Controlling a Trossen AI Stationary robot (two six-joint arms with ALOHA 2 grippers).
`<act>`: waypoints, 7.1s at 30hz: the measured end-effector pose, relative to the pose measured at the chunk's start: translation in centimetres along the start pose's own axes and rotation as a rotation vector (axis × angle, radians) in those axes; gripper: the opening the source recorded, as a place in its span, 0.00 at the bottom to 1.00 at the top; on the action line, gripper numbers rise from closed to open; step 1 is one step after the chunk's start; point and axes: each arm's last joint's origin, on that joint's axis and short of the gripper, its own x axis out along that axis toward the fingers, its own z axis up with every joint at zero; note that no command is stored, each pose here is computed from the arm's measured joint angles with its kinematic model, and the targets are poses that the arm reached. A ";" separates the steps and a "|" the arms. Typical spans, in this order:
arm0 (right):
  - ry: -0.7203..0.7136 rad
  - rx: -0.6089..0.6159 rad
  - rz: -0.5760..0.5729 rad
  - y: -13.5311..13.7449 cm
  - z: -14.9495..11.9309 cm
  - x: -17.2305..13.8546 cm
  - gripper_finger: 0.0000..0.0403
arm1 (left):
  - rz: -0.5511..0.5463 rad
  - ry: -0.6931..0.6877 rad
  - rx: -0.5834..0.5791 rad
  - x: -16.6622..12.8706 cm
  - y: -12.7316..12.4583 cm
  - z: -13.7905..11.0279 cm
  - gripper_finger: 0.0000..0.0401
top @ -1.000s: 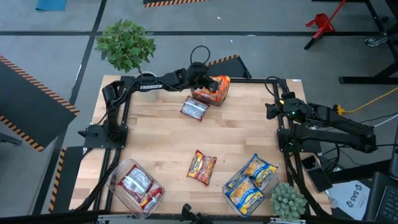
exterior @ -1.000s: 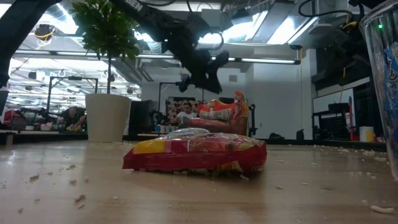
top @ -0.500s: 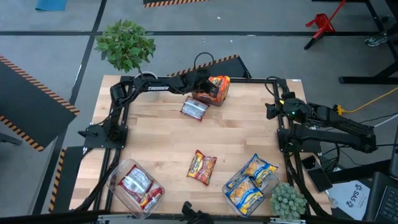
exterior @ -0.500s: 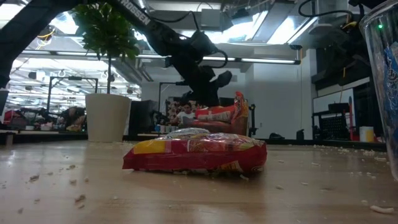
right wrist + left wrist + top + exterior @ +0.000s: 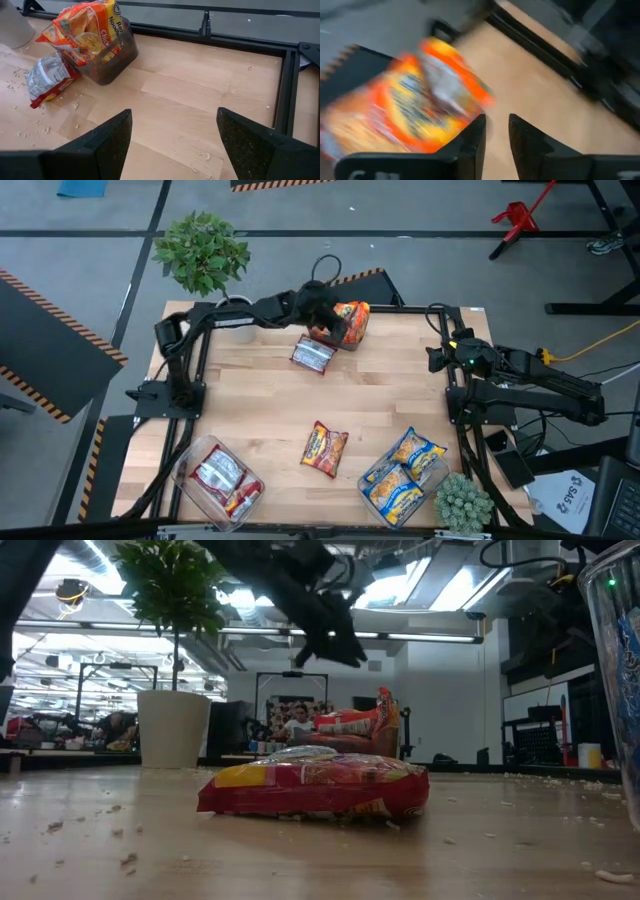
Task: Sort Maruchan noodles
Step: Put the red noodle pack into the left transparent bin
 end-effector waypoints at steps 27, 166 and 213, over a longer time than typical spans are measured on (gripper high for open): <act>-0.003 -0.001 -0.003 0.0 0.0 0.0 0.70 | -0.130 0.353 0.419 -0.2 -4.4 -10.9 0.42; 0.020 0.001 0.023 0.1 -0.1 0.0 0.70 | 0.129 0.633 0.338 -27.8 -28.1 -20.2 0.00; 0.018 0.009 0.022 0.1 -0.1 0.0 0.70 | 0.410 0.754 0.233 -31.5 -17.8 -31.2 0.03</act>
